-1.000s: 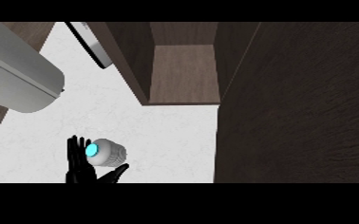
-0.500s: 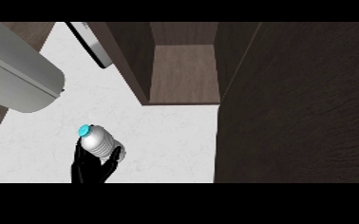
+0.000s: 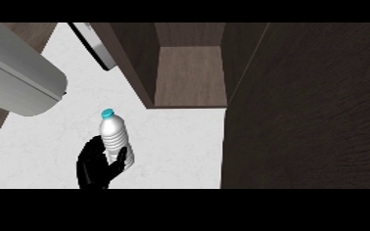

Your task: Pick up the bottled water, place it into the cabinet and close the cabinet

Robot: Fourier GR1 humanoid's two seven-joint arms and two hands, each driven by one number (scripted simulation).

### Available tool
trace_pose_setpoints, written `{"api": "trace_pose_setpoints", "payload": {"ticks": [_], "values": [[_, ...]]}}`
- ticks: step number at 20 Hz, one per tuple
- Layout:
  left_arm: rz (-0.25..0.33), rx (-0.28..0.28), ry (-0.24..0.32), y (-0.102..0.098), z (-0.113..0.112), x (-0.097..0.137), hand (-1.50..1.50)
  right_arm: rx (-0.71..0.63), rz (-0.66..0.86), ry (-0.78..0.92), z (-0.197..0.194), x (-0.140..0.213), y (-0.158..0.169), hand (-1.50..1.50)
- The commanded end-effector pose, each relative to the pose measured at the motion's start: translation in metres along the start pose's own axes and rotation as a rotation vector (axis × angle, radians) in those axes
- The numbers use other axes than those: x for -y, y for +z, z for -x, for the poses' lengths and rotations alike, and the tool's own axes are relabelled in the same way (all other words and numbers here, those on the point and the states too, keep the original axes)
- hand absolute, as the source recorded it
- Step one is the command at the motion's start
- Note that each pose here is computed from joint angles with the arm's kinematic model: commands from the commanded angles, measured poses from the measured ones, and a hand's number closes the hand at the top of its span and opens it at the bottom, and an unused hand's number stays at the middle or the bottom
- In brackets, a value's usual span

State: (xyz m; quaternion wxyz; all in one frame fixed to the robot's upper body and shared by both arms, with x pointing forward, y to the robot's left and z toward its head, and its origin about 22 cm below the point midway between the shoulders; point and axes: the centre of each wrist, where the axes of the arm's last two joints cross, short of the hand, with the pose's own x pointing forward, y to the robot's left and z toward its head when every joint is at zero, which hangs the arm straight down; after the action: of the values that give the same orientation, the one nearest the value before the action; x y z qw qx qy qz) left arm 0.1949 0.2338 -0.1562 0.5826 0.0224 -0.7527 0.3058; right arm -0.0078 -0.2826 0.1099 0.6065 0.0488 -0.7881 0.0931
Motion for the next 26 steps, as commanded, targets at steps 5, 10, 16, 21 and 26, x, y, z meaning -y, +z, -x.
{"api": "trace_pose_setpoints", "payload": {"ticks": [5,10,16,21,26], "values": [[0.276,-0.040,0.011,-0.037,-0.006,0.012,1.50,0.104,0.002,-0.021,-0.020,-0.001,-0.015,-1.50],[0.391,-0.032,0.061,-0.064,-0.018,0.057,1.50,0.078,-0.022,-0.011,-0.021,0.002,-0.011,-1.50],[0.492,-0.033,0.038,-0.065,-0.039,0.082,1.50,0.092,0.019,-0.023,-0.001,0.007,-0.009,-1.50],[0.551,-0.028,0.070,-0.048,-0.064,0.129,1.50,0.073,0.002,-0.014,-0.008,0.002,-0.013,-1.50],[0.631,-0.022,0.110,-0.035,-0.091,0.181,1.50,0.080,0.010,-0.007,-0.013,0.002,-0.015,-1.50]]}}
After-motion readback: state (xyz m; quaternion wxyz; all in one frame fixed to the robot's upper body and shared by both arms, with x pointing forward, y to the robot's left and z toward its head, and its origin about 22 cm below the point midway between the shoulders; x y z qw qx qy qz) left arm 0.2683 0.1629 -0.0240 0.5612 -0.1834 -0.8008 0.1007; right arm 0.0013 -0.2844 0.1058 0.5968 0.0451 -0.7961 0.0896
